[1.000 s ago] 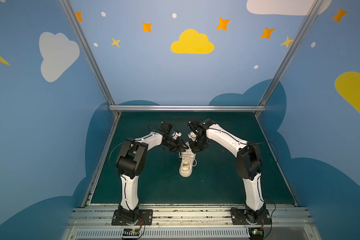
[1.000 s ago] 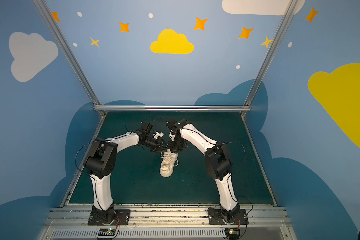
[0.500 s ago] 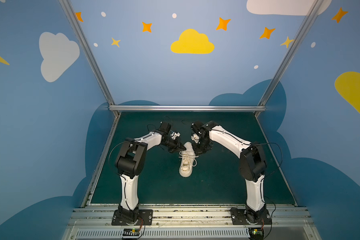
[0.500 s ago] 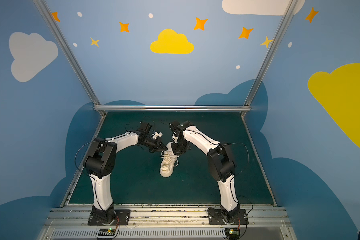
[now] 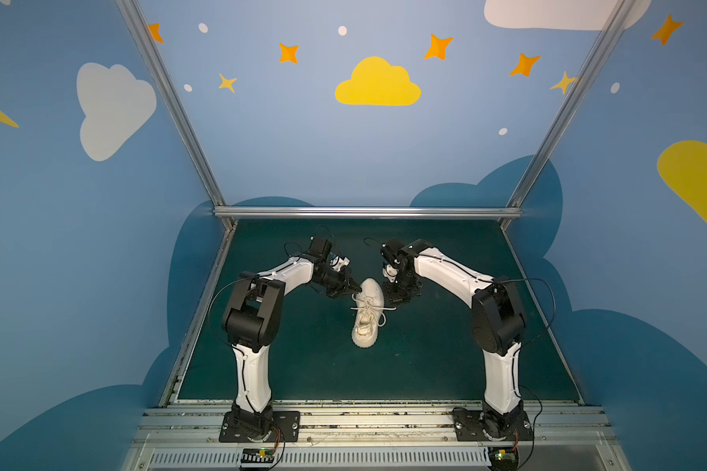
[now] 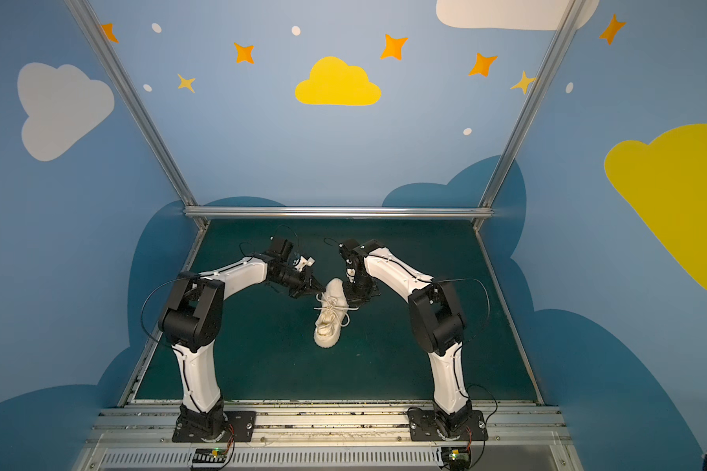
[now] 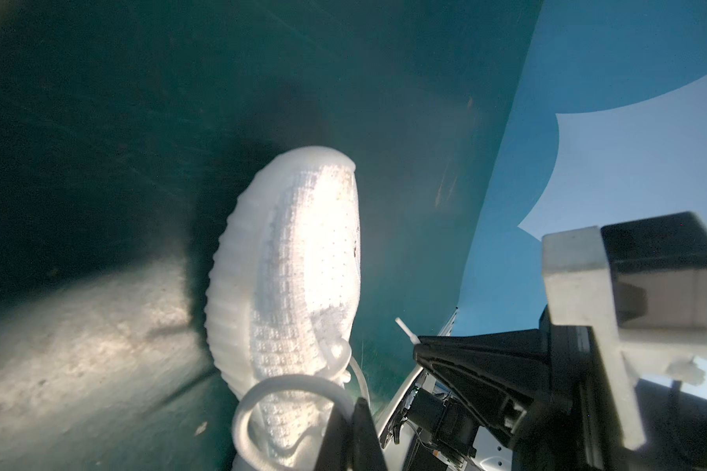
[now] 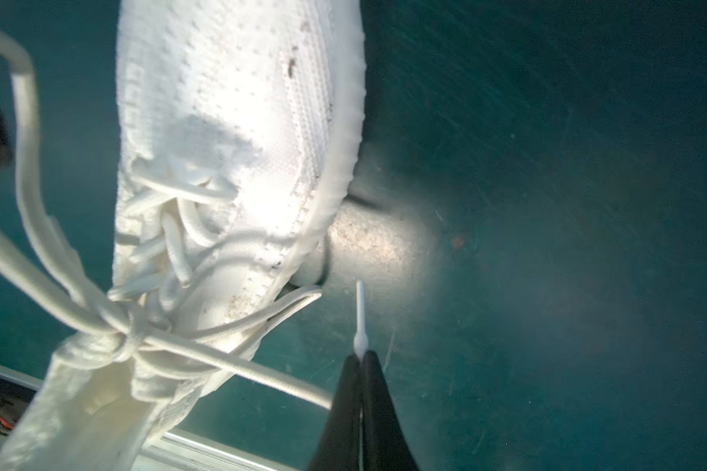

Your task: Tie the shoes

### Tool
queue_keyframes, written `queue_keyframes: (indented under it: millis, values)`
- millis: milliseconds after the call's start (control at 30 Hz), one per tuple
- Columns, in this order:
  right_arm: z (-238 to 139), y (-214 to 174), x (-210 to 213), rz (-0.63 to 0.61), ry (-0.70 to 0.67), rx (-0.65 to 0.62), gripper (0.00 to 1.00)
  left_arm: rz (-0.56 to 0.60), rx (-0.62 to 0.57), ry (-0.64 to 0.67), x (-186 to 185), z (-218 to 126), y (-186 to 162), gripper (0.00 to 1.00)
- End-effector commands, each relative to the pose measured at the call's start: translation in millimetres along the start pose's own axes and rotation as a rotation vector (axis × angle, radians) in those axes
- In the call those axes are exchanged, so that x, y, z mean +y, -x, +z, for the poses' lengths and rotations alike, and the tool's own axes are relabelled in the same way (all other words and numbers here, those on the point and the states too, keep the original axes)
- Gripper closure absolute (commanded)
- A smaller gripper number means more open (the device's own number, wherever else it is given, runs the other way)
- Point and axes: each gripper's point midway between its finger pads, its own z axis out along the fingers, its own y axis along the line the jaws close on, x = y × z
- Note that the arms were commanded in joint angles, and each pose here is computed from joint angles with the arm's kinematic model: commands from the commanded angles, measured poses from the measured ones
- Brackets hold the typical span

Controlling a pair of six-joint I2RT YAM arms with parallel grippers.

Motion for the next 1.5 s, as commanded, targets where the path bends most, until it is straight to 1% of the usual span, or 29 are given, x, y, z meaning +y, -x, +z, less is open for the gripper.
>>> queue_keyframes:
  millis: [0, 267, 467, 567, 600, 633, 667, 700, 733, 767, 833, 900, 967, 1067, 1167, 1233, 1400, 1467]
  values:
    - [-14, -3, -10, 0.04, -0.029, -0.026, 1.0, 0.024, -0.005, -0.005, -7, -8, -4, 0.97]
    - [-9, -4, -24, 0.085, -0.053, -0.012, 1.0, 0.021, -0.002, -0.001, -4, -7, -6, 0.97]
    - [-4, 4, -19, 0.076, -0.021, -0.003, 1.0, 0.021, -0.001, -0.003, -3, -6, -7, 0.97]
    - [-1, 7, -6, 0.04, 0.046, 0.02, 1.0, 0.022, 0.001, -0.012, -5, -6, -7, 0.95]
    - [0, 8, -1, 0.028, 0.065, 0.03, 0.96, 0.026, -0.002, -0.016, -7, -7, -6, 0.91]
    - [1, 7, 1, 0.025, 0.077, 0.04, 0.83, 0.026, -0.007, -0.019, -7, -7, -6, 0.88]
    - [2, 7, 1, 0.029, 0.082, 0.05, 0.77, 0.027, -0.011, -0.022, -8, -8, -6, 0.84]
    - [3, 6, 1, 0.032, 0.086, 0.058, 0.73, 0.031, -0.017, -0.025, -10, -9, -5, 0.77]
    - [4, 6, -1, 0.036, 0.09, 0.059, 0.7, 0.036, -0.02, -0.028, -11, -10, -5, 0.66]
    - [5, 5, -2, 0.041, 0.093, 0.062, 0.66, 0.04, -0.025, -0.031, -13, -12, -5, 0.58]
    - [3, 4, -6, 0.056, 0.102, 0.064, 0.63, 0.049, -0.039, -0.033, -15, -17, -3, 0.5]
    - [0, 3, -12, 0.065, 0.102, 0.064, 0.61, 0.047, -0.055, -0.032, -14, -24, -2, 0.44]
    - [-6, 2, -19, 0.074, 0.099, 0.06, 0.6, 0.047, -0.076, -0.033, -13, -33, -1, 0.41]
    - [-17, 1, -14, 0.064, 0.124, 0.042, 0.61, 0.05, -0.083, -0.033, -10, -42, -8, 0.4]
    - [-25, 3, 4, 0.05, 0.186, 0.025, 0.63, 0.037, -0.048, -0.05, -5, -40, -24, 0.48]
    - [-32, 6, 19, 0.031, 0.224, 0.015, 0.63, 0.025, -0.033, -0.067, -1, -38, -35, 0.5]
    - [-43, 12, 56, -0.013, 0.327, -0.001, 0.67, -0.015, -0.013, -0.093, 12, -33, -55, 0.52]
    - [-42, 12, 67, -0.027, 0.349, 0.005, 0.67, -0.043, 0.002, -0.105, 18, -28, -58, 0.56]
